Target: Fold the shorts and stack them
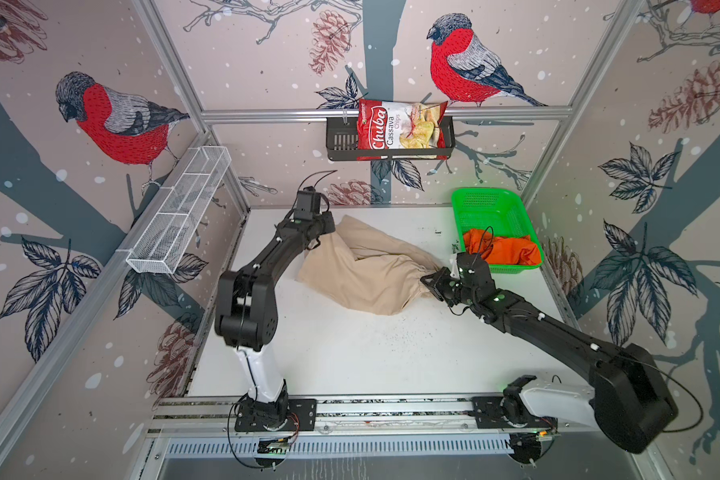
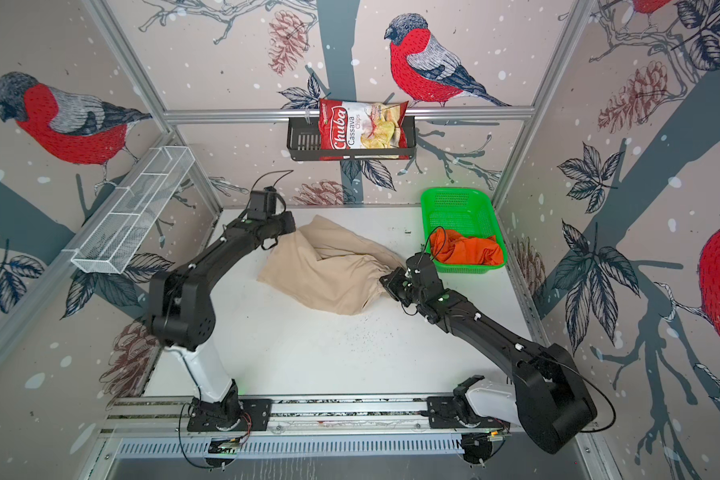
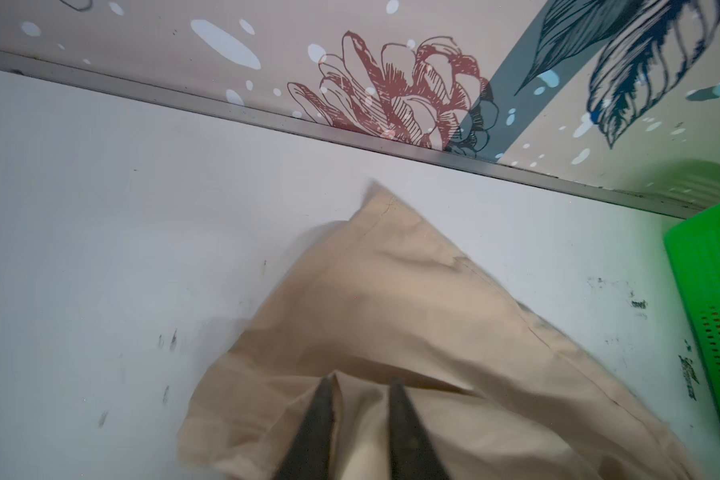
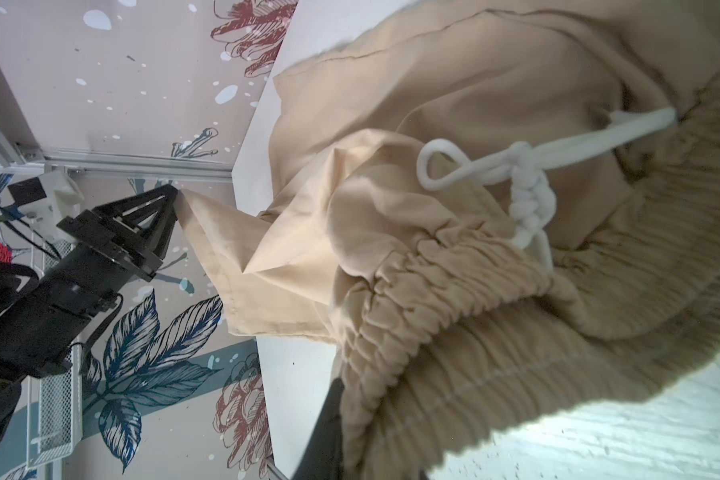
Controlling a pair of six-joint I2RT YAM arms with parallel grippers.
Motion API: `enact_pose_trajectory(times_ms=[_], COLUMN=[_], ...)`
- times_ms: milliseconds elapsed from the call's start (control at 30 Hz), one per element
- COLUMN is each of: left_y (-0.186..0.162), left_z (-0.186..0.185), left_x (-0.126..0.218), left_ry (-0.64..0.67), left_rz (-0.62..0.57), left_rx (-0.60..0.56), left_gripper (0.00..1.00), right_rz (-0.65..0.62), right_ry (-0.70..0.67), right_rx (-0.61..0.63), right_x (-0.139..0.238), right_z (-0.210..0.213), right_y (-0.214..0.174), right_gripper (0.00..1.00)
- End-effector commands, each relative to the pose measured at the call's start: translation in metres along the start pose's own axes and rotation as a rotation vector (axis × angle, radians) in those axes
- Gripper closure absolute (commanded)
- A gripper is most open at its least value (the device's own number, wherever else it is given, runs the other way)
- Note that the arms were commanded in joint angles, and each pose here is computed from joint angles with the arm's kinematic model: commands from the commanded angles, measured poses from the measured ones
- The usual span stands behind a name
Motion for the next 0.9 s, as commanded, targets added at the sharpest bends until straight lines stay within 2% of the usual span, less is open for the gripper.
enact_pose_trajectory(times_ms=[0,100,200,433,600,800,867], left_y=[-0.015,-0.02,-0.023,-0.059,-0.104,-0.151,-0.161], left_z=[0.012,0.029,0.052,0.092,0.119,0.162,0.167], left_x=[-0.018,-0.016,0.002,0.062,0.096,0.112,0.113], left_ry=[0.037,0.042,0.045,0.048,0.029,0.016,-0.002], left_rz=[0.128,0.124,0.119,0.155,0.186,0.185,0.183], left_rx=[-0.033,0.012,0.074,0.224,0.431,0.742,0.806], left_gripper=[0.42,0.34,0.3,0.3,0.31,0.35,0.36], right_rz=[-0.034,-0.029,-0.012,0.025,0.016,0.024,0.024], right_ry=[0.011,-0.015,-0.046,-0.066,-0.058,-0.036,-0.029], right_rx=[-0.003,0.019,0.035,0.039,0.031,0.034,0.032], right_x=[-0.009,-0.02,-0.026,-0.033,-0.033,-0.034,-0.034], right_z=[0.004,0.002,-0.004,-0.015,-0.018,-0.016,-0.015], right_y=[0.014,0.019,0.017,0.01,0.009,0.008,0.008], right_gripper=[0.84,0.84,0.84,0.84,0.84,0.84,0.84])
Point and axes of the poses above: each gripper's point midway between its finger pads, its own x axis back along the fingers, its own z axis along the line the jaws close on, y = z × x, the point moved 2 cm from there along x, back along the fingers, and after that the axes turned 14 degrees about x, right-handed, at the moved point
